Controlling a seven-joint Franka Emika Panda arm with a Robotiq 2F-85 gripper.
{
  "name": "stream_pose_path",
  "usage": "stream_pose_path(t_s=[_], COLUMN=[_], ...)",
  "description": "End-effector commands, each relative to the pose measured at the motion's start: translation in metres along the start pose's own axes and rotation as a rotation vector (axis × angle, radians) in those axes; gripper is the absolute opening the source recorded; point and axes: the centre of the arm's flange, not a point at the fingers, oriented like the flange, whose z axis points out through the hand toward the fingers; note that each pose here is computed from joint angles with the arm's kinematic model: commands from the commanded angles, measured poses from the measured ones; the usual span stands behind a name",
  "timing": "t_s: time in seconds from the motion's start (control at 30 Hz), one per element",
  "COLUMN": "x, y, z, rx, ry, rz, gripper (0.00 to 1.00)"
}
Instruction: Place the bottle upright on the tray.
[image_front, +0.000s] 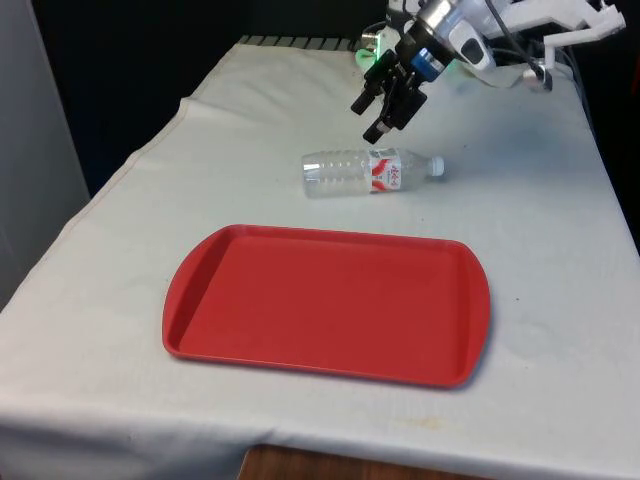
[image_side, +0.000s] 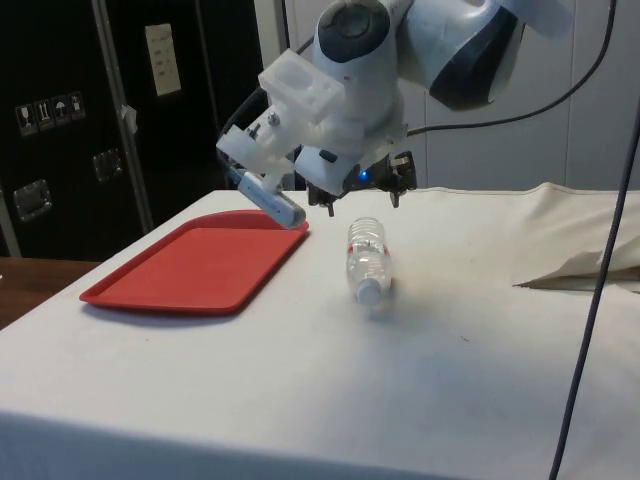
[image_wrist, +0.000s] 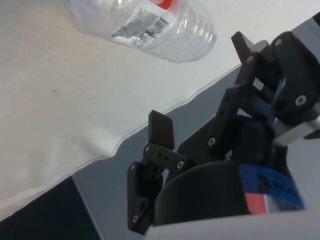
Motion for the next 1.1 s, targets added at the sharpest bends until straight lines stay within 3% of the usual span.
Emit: stream_pose_path(t_s=[0.0, 0.03, 0.07, 0.13, 0.33, 0.37, 0.4, 0.63, 0.67, 0.7, 0.93, 0.97, 1.07], x=[0.002, 0.001, 0.003, 0.009, 0.021, 0.022, 0.023, 0.036, 0.034, 0.038, 0.051, 0.050, 0.058], y=[0.003, 0.001, 0.003, 0.004, 0.007, 0.006, 0.008, 0.010, 0.008, 0.011, 0.010, 0.008, 0.009], z=[-0.002, -0.001, -0.002, -0.002, -0.001, 0.000, -0.001, 0.002, 0.002, 0.003, 0.007, 0.007, 0.009], rx=[-0.010, 0.000, -0.011, -0.013, -0.019, -0.009, -0.021, -0.030, -0.020, -0.033, -0.036, -0.026, -0.038], ry=[-0.023, -0.007, -0.028, -0.042, -0.068, -0.056, -0.073, -0.107, -0.092, -0.116, -0.150, -0.138, -0.169], rz=[0.005, 0.001, 0.007, 0.013, 0.025, 0.021, 0.027, 0.048, 0.041, 0.052, 0.064, 0.061, 0.071], gripper=[1.00, 1.00, 1.00, 1.00, 1.00, 1.00, 1.00, 1.00, 1.00, 1.00, 1.00, 1.00, 1.00])
